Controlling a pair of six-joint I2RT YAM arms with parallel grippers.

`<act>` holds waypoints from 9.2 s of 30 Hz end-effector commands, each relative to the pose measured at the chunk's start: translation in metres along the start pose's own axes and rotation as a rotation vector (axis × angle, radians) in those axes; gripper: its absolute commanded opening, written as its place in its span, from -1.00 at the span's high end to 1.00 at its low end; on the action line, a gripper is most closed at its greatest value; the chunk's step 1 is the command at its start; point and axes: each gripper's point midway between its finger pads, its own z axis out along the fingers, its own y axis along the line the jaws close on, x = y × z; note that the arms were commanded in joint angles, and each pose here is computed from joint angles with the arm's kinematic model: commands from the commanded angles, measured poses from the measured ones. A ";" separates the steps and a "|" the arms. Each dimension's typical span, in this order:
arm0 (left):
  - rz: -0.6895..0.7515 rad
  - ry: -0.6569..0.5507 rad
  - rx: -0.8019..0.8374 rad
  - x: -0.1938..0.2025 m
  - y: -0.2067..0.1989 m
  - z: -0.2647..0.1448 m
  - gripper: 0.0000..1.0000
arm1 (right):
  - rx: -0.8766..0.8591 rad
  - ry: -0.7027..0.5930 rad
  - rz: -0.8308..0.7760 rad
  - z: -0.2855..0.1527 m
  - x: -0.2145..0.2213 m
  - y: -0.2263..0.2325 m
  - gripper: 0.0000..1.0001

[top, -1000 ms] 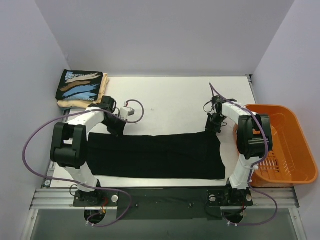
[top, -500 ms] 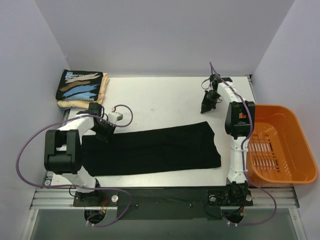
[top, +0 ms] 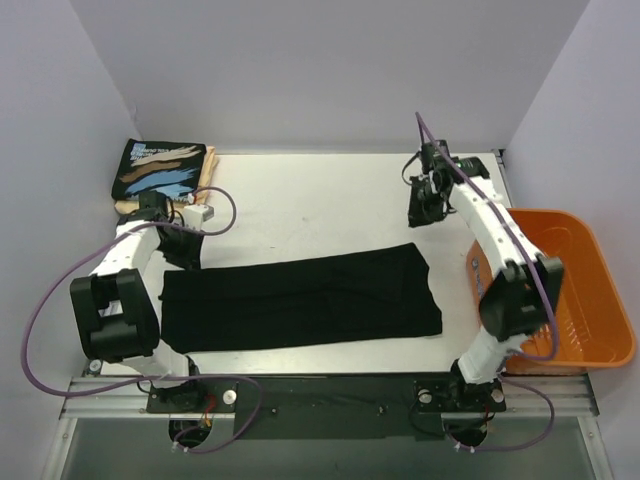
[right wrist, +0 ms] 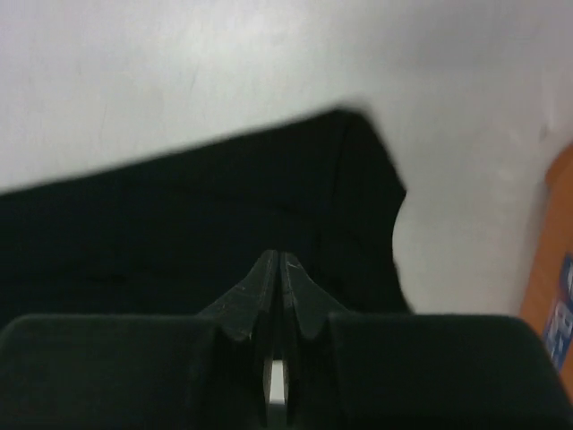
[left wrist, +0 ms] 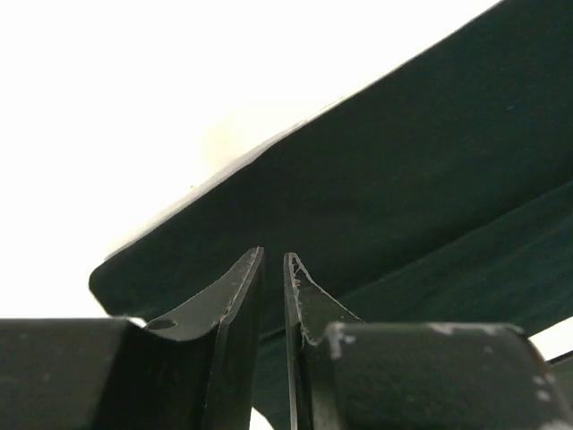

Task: Fold and stack the t-shirts
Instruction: Rotate the tshirt 90 degrees, then grab the bottom of the folded rectangular tshirt with both arms, then fold the folded rectangular tshirt in 1/3 of the way, then grab one side of the 2/3 rectangular tshirt with both arms

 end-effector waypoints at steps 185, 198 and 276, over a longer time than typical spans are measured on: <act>0.864 -0.092 0.226 -0.231 -0.204 0.111 1.00 | -0.347 0.341 0.187 0.048 0.074 0.034 1.00; 0.828 -0.127 0.154 -0.250 -0.193 0.132 0.25 | -0.235 0.318 0.306 0.071 0.054 0.004 0.27; 1.294 -0.030 0.322 -0.083 -0.251 0.111 -0.34 | -0.282 0.482 0.312 0.063 0.224 0.006 0.14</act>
